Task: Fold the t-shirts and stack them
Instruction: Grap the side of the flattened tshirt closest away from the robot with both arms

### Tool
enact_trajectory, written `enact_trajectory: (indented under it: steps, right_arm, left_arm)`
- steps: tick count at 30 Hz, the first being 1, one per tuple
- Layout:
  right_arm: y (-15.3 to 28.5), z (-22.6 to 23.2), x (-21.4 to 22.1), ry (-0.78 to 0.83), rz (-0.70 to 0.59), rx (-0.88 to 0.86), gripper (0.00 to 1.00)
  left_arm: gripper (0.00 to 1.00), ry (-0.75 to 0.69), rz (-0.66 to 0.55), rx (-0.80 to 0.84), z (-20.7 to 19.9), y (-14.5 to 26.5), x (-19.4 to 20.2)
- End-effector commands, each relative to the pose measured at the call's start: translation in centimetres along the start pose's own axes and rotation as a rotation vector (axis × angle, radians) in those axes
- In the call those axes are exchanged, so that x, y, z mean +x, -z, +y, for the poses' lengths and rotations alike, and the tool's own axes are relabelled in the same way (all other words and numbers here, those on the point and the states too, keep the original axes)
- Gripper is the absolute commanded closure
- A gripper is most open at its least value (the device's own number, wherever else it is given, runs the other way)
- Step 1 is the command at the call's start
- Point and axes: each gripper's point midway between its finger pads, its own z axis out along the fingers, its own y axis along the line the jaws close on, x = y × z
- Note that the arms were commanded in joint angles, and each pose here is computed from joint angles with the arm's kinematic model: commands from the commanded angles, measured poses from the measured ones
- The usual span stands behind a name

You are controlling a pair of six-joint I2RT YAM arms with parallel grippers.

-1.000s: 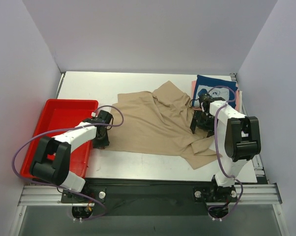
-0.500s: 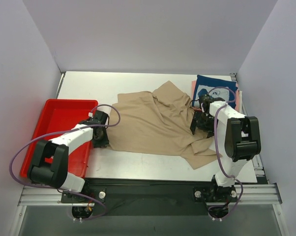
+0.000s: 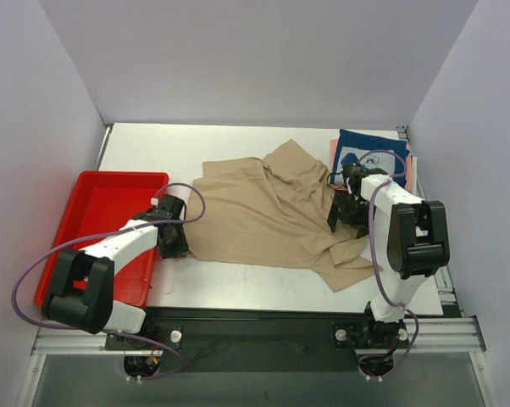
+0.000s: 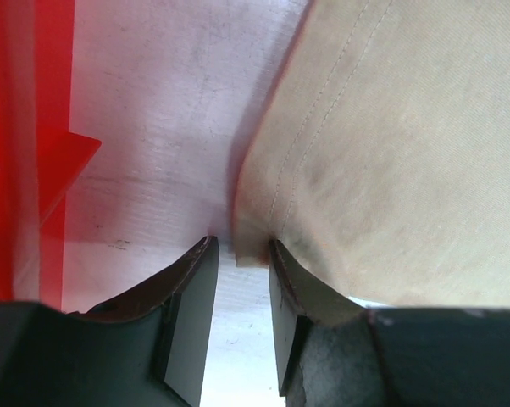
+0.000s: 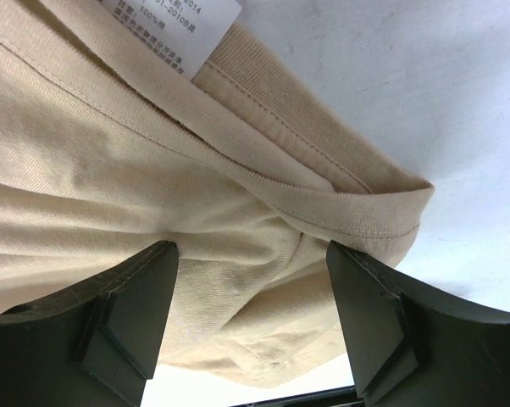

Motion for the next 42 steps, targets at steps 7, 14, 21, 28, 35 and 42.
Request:
enact_trajectory:
  steps: [7,14,21,28,35,42]
  right_arm:
    - [1.3,-0.6,0.9,-0.017,0.012,-0.001,0.28]
    - [2.2,-0.2,0.4,-0.016,-0.015,-0.017,0.28]
    - [3.3,2.0,-1.4,0.007,-0.041,-0.07,0.28]
    - [4.2,4.6,-5.0,0.027,-0.061,-0.106,0.28]
    - [6.6,3.1,-4.0,0.046,-0.077,-0.105,0.28]
    - [5.2,0.3,4.0,0.017,0.04,-0.095,0.28]
  left_arm:
    - [0.91,-0.001,0.09,0.055,-1.0,-2.2,1.6]
    - [1.0,0.023,0.031,0.072,-1.3,-0.4,-1.0]
    - [1.0,0.101,-0.143,0.136,-1.1,4.5,-8.2]
    - [1.0,0.128,-0.208,0.165,-0.5,5.4,-12.8]
    - [1.0,0.111,-0.218,0.216,-1.8,6.1,-14.5]
    - [1.0,0.108,-0.184,0.224,-1.9,5.4,-13.5]
